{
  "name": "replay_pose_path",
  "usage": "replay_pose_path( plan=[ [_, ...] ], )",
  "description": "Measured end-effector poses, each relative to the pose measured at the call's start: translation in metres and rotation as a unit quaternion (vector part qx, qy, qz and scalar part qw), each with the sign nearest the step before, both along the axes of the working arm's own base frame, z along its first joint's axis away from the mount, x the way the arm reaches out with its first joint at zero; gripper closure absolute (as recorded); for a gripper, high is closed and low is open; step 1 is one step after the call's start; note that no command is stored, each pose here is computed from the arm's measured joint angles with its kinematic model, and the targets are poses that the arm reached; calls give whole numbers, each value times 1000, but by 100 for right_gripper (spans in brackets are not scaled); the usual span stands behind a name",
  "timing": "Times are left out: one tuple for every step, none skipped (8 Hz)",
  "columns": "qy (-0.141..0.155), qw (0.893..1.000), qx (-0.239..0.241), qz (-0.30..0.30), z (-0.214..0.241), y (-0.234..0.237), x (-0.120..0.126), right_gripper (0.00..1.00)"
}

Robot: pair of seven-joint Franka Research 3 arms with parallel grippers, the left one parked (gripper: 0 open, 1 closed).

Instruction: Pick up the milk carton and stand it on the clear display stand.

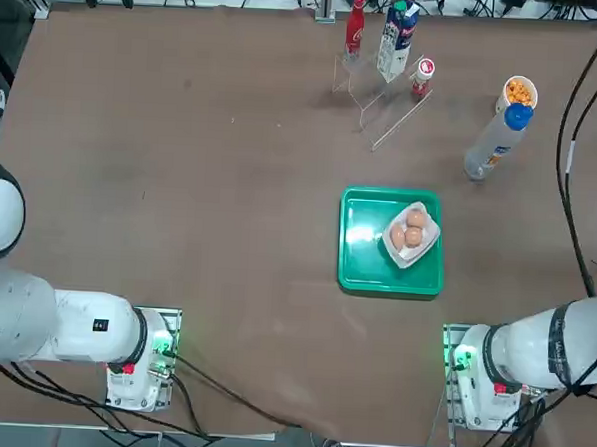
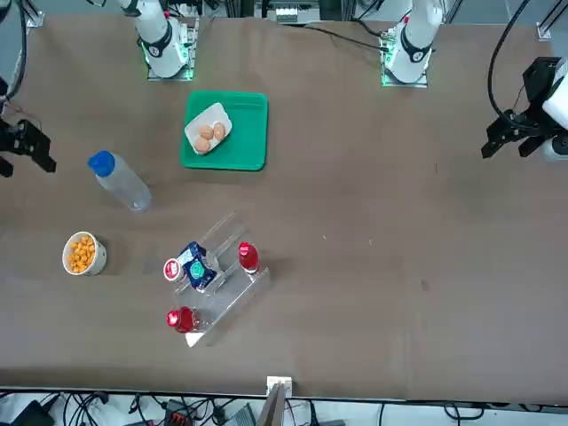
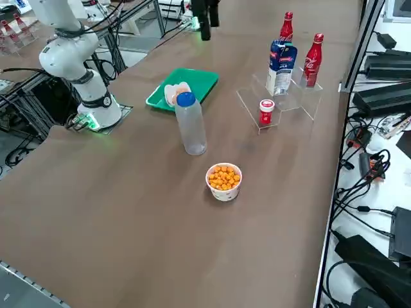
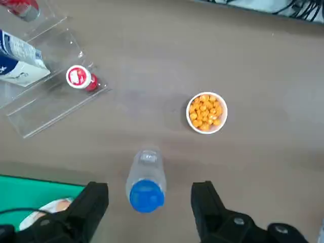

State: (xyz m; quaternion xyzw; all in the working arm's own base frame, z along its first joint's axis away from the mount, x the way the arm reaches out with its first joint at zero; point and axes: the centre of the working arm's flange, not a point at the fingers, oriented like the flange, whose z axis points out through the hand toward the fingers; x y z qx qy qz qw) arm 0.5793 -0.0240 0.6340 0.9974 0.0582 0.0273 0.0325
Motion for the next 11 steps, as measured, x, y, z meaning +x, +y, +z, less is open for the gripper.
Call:
replay_pose_path(
  plan=[
    [3,1000,6,-7,-3,-9,-13,0],
    [4,1000,9,-9,-4,-12,-25,0],
    [6,1000,10,-4,-5,-7,-33,0],
    [6,1000,9,5,-5,5,-37,0],
    [5,1000,9,12,-6,14,-38,0],
    [4,1000,8,14,-7,17,-37,0],
    [4,1000,10,13,-7,16,-37,0],
    [4,1000,13,12,-7,15,-37,0],
    [4,1000,23,10,-7,15,-37,0],
    [3,999,35,2,-7,16,-37,0],
    [2,999,41,-7,-6,17,-38,0]
  ],
)
